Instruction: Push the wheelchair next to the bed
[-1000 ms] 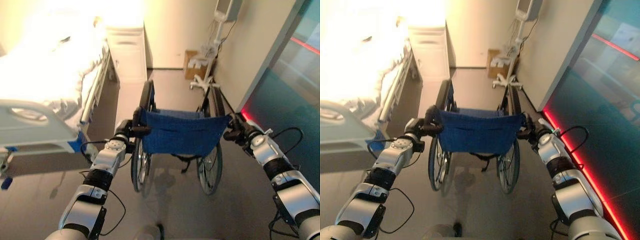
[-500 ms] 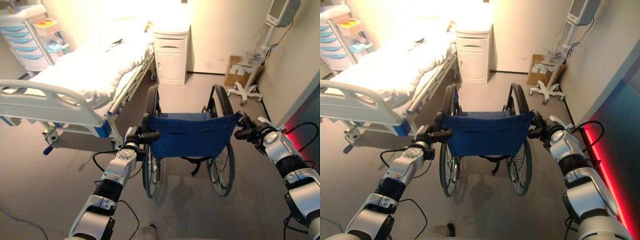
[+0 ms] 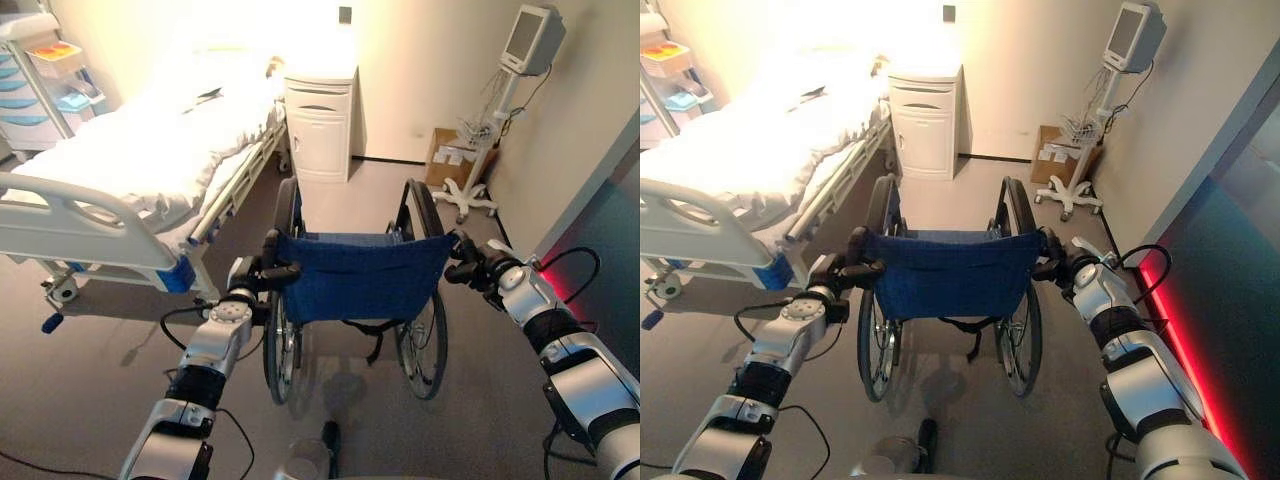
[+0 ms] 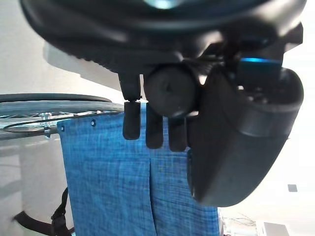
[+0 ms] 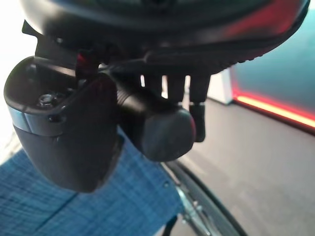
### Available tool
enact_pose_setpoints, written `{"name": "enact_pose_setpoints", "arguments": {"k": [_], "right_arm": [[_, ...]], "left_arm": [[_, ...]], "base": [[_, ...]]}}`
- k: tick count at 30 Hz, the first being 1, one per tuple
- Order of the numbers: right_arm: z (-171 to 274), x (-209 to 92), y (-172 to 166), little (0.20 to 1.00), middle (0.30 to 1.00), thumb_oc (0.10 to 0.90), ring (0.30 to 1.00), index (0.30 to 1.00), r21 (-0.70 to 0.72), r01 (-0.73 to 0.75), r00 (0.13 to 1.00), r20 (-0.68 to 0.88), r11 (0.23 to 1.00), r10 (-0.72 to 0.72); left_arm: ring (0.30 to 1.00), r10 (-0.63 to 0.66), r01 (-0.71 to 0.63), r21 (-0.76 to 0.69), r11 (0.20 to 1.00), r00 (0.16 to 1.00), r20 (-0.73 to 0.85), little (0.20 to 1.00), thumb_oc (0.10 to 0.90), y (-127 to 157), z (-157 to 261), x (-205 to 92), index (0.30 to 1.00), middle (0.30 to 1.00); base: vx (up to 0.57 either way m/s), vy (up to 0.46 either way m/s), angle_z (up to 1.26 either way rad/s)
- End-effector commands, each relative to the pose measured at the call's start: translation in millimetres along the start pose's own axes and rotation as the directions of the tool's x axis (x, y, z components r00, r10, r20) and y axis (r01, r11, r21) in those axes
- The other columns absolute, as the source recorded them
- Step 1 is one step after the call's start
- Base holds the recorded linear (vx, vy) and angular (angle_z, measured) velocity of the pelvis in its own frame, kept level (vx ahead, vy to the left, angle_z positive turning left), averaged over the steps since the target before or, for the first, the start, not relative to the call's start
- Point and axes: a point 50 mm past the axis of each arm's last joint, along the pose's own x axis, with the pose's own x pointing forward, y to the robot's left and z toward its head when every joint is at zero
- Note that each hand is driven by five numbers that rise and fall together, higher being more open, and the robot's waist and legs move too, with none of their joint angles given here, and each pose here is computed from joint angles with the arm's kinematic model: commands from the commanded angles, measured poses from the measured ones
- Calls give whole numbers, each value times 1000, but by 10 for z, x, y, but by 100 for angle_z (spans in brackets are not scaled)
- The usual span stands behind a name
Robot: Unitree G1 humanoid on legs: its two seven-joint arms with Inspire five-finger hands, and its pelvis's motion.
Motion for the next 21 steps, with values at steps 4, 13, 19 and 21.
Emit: {"name": "enact_pose_setpoints", "arguments": {"k": [4, 13, 19, 21], "right_arm": [[-19, -117, 205, 300, 300, 400, 300, 300, -156, -80, 979, 174, 984, 107], [23, -99, 188, 300, 300, 400, 300, 300, -129, 5, 981, 194, 992, 21], [22, -150, 102, 300, 300, 400, 300, 300, -108, -24, 978, 204, 994, 46], [44, -186, 80, 300, 300, 400, 300, 300, -127, -34, 973, 221, 991, 61]], "left_arm": [[300, 70, -25, 419, 908, 993, -91, 300, 400, 376, -529, -85, 300, 300], [300, 50, -48, 350, 935, 999, 4, 300, 400, 267, -130, 69, 300, 300], [300, 58, -47, 338, 940, 998, -25, 300, 400, 160, -255, 32, 300, 300], [300, 76, -53, 328, 943, 995, -59, 300, 400, 165, -358, 0, 300, 300]], "base": [[364, 30, 6], [266, -279, 43], [425, -371, 71], [469, -313, 58]]}}
